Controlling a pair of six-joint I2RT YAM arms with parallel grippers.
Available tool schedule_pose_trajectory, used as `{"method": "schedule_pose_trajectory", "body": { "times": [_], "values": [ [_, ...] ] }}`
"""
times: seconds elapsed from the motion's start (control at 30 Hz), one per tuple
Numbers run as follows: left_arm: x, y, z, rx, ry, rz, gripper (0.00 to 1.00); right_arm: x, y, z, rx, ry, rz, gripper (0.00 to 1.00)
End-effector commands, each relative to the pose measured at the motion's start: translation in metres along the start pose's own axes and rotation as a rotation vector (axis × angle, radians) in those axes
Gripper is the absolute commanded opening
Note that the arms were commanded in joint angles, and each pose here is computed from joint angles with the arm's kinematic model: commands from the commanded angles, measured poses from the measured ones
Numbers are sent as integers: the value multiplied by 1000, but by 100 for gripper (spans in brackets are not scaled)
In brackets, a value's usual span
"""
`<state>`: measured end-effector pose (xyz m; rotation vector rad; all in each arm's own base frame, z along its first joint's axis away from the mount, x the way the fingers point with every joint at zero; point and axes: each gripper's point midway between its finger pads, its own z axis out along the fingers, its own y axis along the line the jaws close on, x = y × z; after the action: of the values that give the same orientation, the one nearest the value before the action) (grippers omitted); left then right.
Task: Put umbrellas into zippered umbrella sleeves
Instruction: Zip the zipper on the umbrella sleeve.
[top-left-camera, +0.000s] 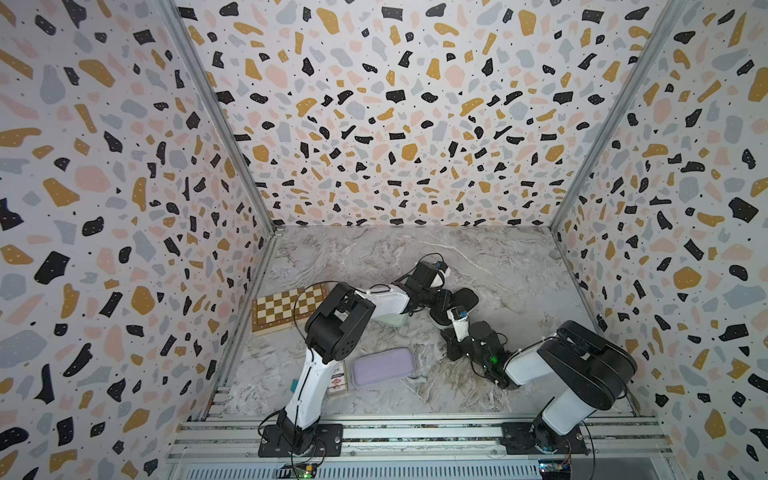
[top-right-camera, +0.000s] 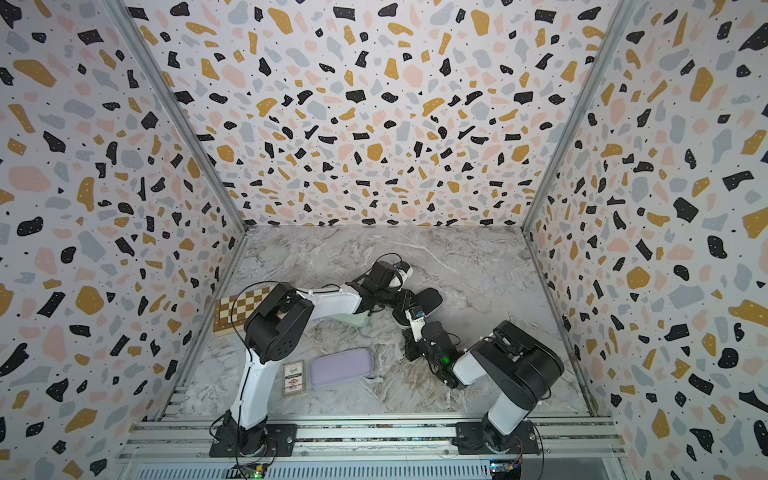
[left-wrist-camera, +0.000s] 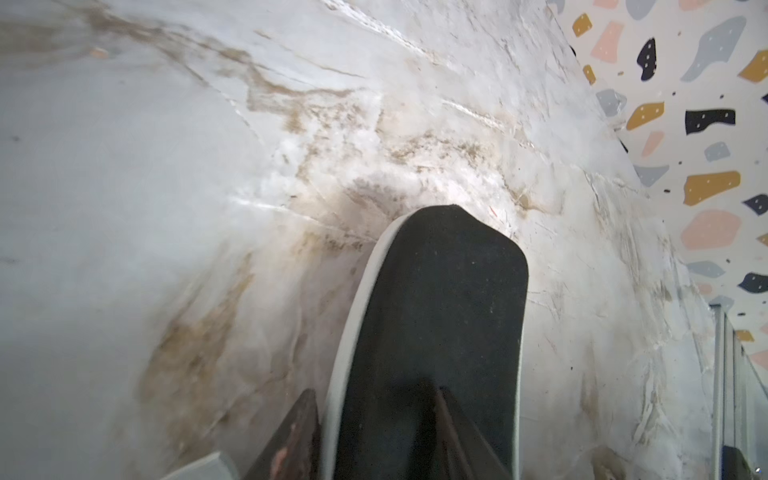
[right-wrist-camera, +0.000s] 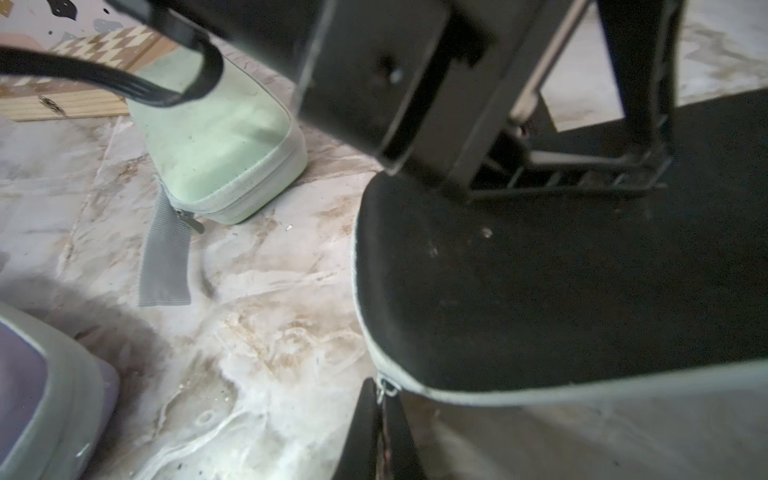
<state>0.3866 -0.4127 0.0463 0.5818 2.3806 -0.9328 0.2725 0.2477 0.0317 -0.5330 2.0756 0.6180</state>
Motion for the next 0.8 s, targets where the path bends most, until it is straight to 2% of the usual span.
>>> {"method": "schedule_pose_trajectory", "body": {
  "times": [0.0,0.1,0.27,0.37,0.53,0.67,0.77],
  "values": [
    [24,35,1,-131,31,-96,43,-15,25,7,-105,-28,7,0],
    [24,36,-4,-136,19,-103,42,-12,25,8,-103,-17,1,0],
    [23,34,-21,-132,-15,-102,42,6,0,-2,1,17,4,0],
    [14,28,-38,-127,-57,-89,49,16,-13,-9,29,37,23,0],
    [-5,19,-54,-145,-86,-26,73,22,-24,-18,55,45,43,0],
    [-23,19,-43,-165,-51,71,77,21,-33,-24,79,38,67,0],
    [-36,18,-25,-124,-22,142,77,22,-41,-29,104,32,89,0]
  ]
}}
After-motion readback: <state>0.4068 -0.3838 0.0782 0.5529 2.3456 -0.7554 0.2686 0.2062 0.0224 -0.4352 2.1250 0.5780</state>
